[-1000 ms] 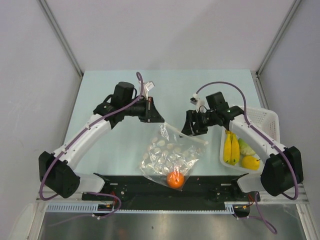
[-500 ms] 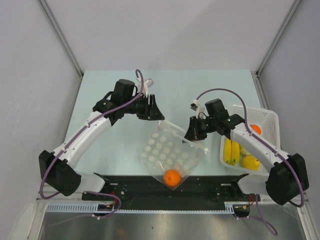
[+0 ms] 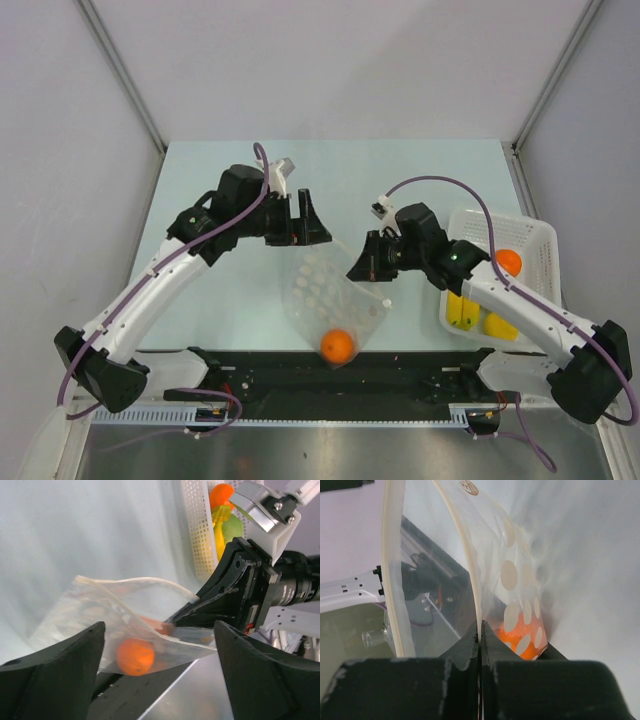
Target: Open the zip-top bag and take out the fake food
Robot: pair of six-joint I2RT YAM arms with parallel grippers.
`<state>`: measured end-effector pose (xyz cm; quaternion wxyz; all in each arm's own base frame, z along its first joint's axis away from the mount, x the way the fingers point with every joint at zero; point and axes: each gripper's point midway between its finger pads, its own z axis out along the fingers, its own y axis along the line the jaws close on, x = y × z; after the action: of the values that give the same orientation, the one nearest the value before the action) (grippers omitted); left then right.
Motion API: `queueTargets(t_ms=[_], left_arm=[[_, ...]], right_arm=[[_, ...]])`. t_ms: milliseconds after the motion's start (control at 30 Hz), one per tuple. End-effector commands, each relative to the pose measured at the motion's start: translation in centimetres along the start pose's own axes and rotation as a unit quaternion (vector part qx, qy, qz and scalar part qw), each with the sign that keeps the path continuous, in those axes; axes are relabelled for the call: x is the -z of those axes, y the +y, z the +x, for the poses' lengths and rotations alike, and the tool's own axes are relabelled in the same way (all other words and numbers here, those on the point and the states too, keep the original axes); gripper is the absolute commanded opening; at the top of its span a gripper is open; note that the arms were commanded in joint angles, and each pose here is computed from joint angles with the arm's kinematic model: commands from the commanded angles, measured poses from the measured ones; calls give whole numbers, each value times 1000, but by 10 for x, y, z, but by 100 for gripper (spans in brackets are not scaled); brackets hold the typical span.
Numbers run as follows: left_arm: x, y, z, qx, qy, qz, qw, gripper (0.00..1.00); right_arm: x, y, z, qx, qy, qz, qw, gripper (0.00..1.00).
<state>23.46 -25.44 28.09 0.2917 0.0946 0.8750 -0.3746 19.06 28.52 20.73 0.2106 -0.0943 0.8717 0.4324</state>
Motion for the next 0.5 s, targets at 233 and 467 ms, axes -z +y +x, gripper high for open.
queueTargets(t_ms=[233, 467], left_arm=[[-17, 4, 18, 73, 37, -27, 996, 82], [-41, -2, 17, 52, 56, 11, 997, 55]], right_arm=[[15, 34, -35, 7, -103, -6, 995, 0], [18, 31, -32, 14, -105, 10, 994, 0]])
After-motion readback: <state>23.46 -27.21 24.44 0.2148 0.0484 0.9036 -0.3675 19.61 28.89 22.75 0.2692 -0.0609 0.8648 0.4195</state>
